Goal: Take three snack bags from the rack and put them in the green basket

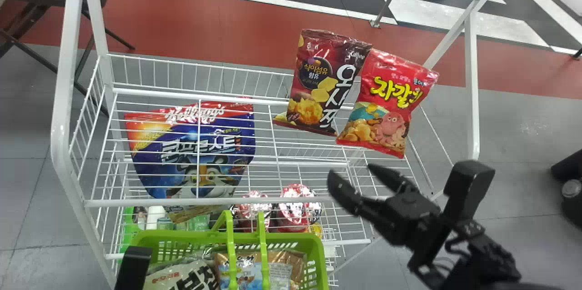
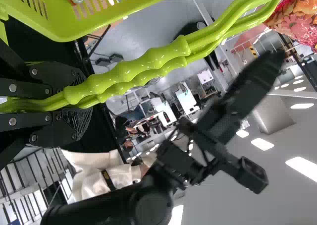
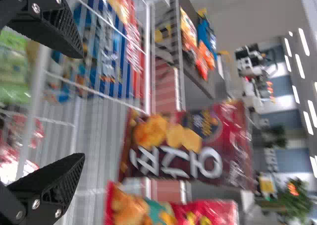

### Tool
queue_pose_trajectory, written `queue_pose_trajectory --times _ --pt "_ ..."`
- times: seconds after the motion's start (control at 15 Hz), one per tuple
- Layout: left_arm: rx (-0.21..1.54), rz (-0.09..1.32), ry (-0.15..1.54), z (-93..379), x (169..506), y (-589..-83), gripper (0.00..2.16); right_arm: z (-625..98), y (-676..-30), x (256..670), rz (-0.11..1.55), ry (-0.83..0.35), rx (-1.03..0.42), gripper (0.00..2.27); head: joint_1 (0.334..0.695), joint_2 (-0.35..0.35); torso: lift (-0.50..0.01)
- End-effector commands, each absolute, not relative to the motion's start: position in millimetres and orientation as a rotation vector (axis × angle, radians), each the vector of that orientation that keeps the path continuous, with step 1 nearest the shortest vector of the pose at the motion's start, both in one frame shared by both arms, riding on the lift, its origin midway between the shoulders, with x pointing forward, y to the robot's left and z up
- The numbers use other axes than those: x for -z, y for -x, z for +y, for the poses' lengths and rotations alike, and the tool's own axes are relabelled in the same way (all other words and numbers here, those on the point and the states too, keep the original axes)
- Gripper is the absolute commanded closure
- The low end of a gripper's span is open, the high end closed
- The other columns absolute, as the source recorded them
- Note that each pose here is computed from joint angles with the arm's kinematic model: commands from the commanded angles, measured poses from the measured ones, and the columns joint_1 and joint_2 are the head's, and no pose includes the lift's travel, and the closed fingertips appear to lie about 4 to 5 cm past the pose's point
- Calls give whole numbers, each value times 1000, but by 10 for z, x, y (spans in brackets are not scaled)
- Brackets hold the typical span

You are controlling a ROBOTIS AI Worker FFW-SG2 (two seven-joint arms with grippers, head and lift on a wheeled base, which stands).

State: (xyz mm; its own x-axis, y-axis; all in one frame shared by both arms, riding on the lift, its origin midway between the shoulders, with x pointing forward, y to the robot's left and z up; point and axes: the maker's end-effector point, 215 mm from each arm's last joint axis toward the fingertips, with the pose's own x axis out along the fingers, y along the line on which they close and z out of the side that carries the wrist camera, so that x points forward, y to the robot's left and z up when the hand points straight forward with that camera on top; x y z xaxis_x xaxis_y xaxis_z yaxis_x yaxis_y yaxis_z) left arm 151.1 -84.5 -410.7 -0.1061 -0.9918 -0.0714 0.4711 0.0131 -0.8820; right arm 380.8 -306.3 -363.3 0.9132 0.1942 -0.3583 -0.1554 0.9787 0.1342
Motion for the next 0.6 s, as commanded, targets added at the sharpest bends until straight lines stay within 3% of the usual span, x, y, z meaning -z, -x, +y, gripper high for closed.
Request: queue_pose_trajectory --times 0.0,0.2,0.53 --pt "1457 938 751 -844 4102 -1515 1274 -3559 -4277 3661 345 -97 -60 66 695 -350 -7" --pt "1457 938 754 -840 4102 -1517 1274 -4155 -4704 3549 262 -87 101 66 695 -350 -7" --pt "1459 940 747 -835 4100 -1536 1274 -4484 -5162 3488 222 -24 213 70 695 -350 -7"
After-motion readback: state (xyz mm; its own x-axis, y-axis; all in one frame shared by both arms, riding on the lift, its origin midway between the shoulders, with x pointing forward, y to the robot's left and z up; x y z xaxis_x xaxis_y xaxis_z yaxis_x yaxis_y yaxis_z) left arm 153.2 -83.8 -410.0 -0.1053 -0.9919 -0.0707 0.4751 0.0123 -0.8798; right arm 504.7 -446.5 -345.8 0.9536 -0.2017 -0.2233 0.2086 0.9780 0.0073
